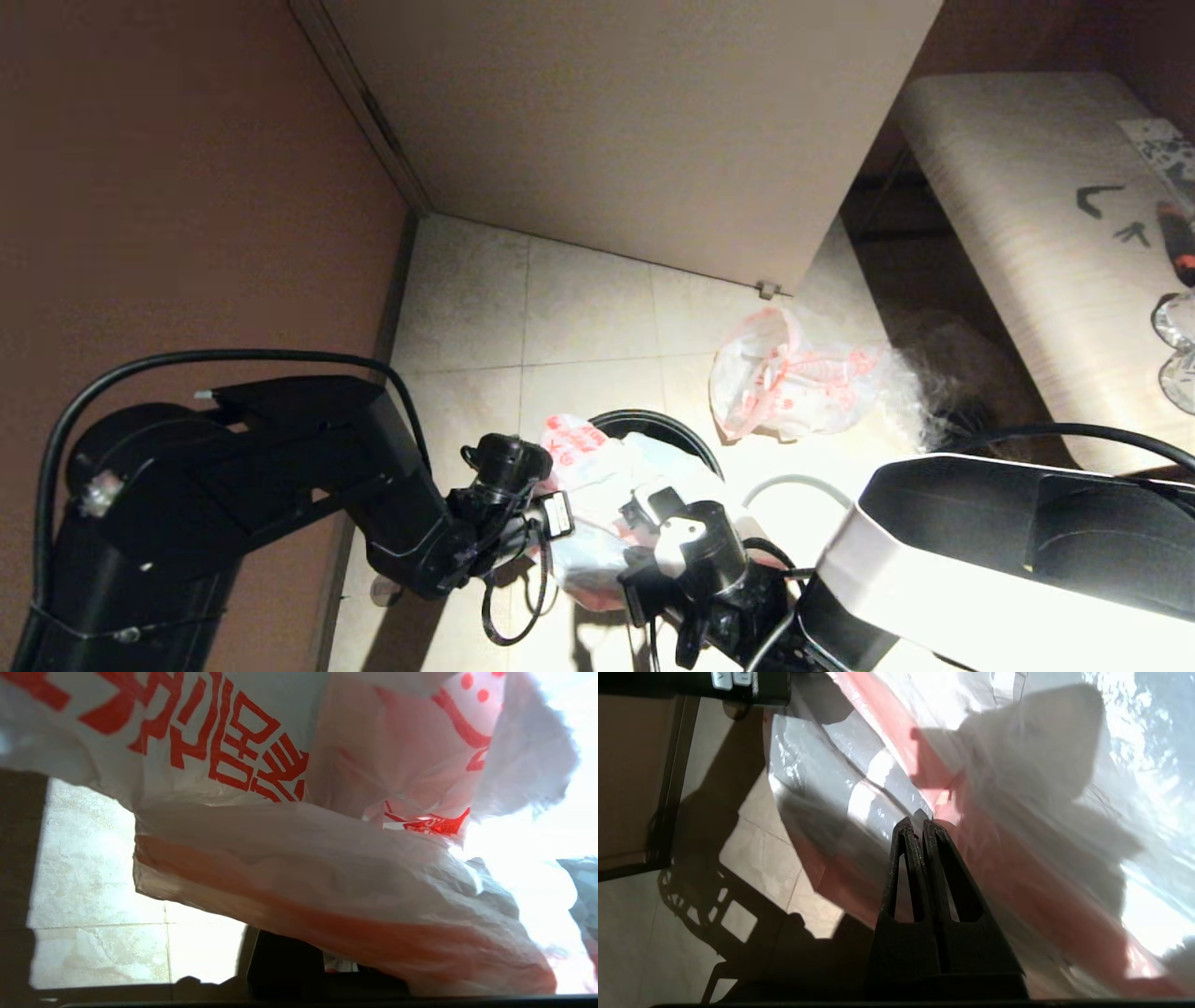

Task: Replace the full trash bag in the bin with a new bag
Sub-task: Put the new garbage bag on the trash can

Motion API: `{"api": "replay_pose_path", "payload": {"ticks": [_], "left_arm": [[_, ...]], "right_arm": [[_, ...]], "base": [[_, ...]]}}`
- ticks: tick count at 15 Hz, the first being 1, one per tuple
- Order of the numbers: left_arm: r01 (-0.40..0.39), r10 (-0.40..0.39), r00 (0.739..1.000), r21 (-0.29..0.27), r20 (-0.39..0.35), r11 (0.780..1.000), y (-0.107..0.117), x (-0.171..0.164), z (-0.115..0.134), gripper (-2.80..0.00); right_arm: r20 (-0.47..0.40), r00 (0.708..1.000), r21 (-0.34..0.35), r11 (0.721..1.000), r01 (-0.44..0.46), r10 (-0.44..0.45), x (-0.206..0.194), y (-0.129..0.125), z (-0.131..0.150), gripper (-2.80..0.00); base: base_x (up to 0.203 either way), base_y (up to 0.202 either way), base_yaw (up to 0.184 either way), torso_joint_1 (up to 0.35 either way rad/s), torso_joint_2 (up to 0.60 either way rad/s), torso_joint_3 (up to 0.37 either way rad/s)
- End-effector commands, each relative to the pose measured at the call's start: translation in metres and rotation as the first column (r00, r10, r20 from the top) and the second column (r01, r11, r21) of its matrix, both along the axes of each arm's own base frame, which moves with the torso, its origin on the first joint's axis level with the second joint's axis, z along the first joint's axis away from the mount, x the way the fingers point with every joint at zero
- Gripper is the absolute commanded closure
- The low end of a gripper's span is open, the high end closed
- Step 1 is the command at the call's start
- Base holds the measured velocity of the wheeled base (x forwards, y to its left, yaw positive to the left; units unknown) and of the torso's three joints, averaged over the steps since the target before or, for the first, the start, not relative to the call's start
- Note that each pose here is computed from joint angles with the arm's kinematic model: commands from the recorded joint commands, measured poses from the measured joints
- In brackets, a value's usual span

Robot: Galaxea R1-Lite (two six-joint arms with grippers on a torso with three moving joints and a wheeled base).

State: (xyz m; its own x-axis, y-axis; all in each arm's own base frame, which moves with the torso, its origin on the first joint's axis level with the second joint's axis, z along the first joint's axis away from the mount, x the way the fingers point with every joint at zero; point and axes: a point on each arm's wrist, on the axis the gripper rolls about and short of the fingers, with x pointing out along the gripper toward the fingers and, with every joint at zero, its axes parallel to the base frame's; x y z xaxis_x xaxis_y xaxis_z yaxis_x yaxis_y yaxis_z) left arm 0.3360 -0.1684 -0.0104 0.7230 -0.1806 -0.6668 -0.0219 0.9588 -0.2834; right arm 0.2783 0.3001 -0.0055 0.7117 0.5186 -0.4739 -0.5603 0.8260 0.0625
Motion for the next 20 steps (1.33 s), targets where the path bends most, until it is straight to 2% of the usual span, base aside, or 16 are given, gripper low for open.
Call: {"api": "replay_pose_path", "payload": {"ticks": [1,5,7,10,13,15,17,20], "left_arm": [[-0.003,0.003,1.0,-0.004,0.003,1.0,0.0,0.0,0.001,0.0],[0.006,-0.005,1.0,-0.018,0.013,1.0,0.0,0.0,0.003,0.0],[0.03,-0.03,1.0,-0.049,0.009,0.998,0.002,-0.003,0.009,0.0],[0.033,-0.032,0.999,-0.056,0.007,0.998,0.004,-0.003,0.011,0.0],[0.037,-0.037,0.999,-0.053,0.004,0.998,0.004,-0.004,0.01,0.0],[0.038,-0.038,0.999,-0.05,0.002,0.998,0.004,-0.004,0.009,0.0],[0.041,-0.041,0.999,-0.044,-0.002,0.998,0.003,-0.005,0.007,0.0],[0.045,-0.045,0.999,-0.04,-0.004,0.998,0.001,-0.006,0.005,0.0]], "right_arm": [[0.009,1.0,0.012,1.0,0.0,0.0,-0.001,-0.001,0.007,0.0],[-0.006,1.0,0.014,1.0,-0.028,0.028,-0.001,0.0,0.002,0.0],[-0.022,0.997,0.003,0.997,-0.071,0.071,-0.001,0.002,-0.006,0.0],[0.01,0.996,0.006,0.996,-0.091,0.091,0.01,0.016,-0.014,0.0],[0.063,0.996,-0.001,0.998,-0.061,0.061,0.034,0.023,-0.023,0.0],[0.123,0.992,-0.045,0.999,0.019,-0.013,0.054,0.018,-0.031,0.0],[0.16,0.986,-0.027,0.998,0.06,-0.055,0.062,0.012,-0.016,0.0],[0.223,0.969,0.048,0.994,0.097,-0.105,0.07,0.003,0.028,0.0]], "base": [[0.0,0.0,0.0,0.0,0.0,0.0],[0.0,0.0,0.0,0.0,0.0,0.0],[0.0,0.0,0.0,0.0,0.0,0.0],[0.0,0.0,0.0,0.0,0.0,0.0],[0.0,0.0,0.0,0.0,0.0,0.0],[0.0,0.0,0.0,0.0,0.0,0.0],[0.0,0.0,0.0,0.0,0.0,0.0],[0.0,0.0,0.0,0.0,0.0,0.0]]}}
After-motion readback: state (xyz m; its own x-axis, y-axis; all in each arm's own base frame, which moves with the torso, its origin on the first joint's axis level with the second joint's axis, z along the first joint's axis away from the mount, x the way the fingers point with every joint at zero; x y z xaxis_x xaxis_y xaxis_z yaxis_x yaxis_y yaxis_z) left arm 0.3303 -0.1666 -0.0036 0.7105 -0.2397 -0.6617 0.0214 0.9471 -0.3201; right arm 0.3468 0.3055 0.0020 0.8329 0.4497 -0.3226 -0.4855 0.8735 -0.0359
